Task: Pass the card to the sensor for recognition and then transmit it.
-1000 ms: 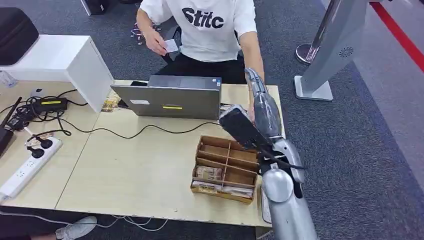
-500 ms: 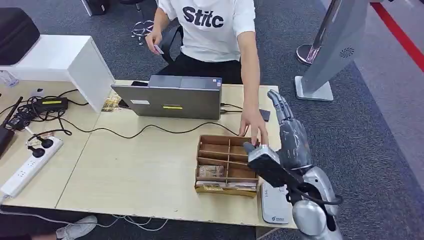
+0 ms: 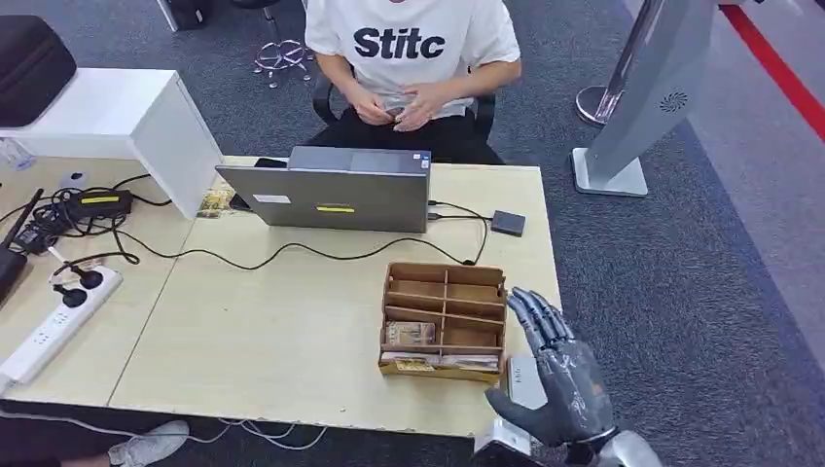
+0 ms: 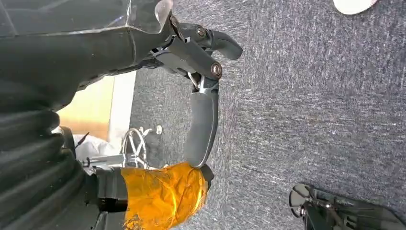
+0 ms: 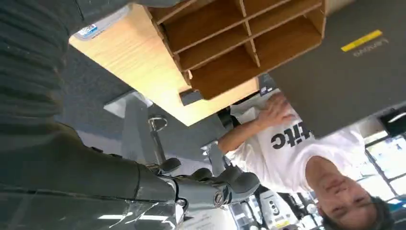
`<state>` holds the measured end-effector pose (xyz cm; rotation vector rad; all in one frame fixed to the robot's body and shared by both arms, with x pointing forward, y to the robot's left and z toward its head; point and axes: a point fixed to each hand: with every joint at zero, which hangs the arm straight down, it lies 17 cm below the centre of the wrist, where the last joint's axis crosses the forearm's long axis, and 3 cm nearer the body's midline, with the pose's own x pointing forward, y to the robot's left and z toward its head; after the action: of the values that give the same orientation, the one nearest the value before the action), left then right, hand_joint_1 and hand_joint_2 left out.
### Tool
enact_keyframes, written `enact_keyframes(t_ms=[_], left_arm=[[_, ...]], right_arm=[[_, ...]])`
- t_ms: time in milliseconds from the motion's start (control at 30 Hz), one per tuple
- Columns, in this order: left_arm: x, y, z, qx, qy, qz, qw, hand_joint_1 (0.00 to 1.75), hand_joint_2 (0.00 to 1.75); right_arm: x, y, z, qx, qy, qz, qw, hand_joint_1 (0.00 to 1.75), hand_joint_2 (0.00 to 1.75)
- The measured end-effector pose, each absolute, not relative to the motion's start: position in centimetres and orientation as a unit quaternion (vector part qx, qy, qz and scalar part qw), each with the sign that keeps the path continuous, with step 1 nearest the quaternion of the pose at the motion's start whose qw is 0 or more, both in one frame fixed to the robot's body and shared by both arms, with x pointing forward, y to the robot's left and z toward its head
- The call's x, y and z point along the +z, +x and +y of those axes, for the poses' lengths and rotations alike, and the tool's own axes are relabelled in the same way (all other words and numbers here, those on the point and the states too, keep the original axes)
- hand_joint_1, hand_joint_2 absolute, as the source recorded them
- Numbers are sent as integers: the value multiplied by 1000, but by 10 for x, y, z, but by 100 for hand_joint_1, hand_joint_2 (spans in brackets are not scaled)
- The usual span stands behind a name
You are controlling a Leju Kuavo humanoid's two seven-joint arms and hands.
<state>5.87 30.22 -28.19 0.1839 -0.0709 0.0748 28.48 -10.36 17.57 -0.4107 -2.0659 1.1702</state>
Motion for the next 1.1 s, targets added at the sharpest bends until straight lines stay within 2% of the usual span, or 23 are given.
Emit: enact_keyframes(t_ms=[567, 1100], left_arm=[[-282, 59, 306, 35, 95, -36, 994, 0, 175], [-281, 62, 307, 30, 95, -38, 994, 0, 175]], right_arm=[[140, 236, -79, 529, -79, -778, 330, 0, 175], [89, 249, -56, 600, -128, -719, 325, 0, 175]])
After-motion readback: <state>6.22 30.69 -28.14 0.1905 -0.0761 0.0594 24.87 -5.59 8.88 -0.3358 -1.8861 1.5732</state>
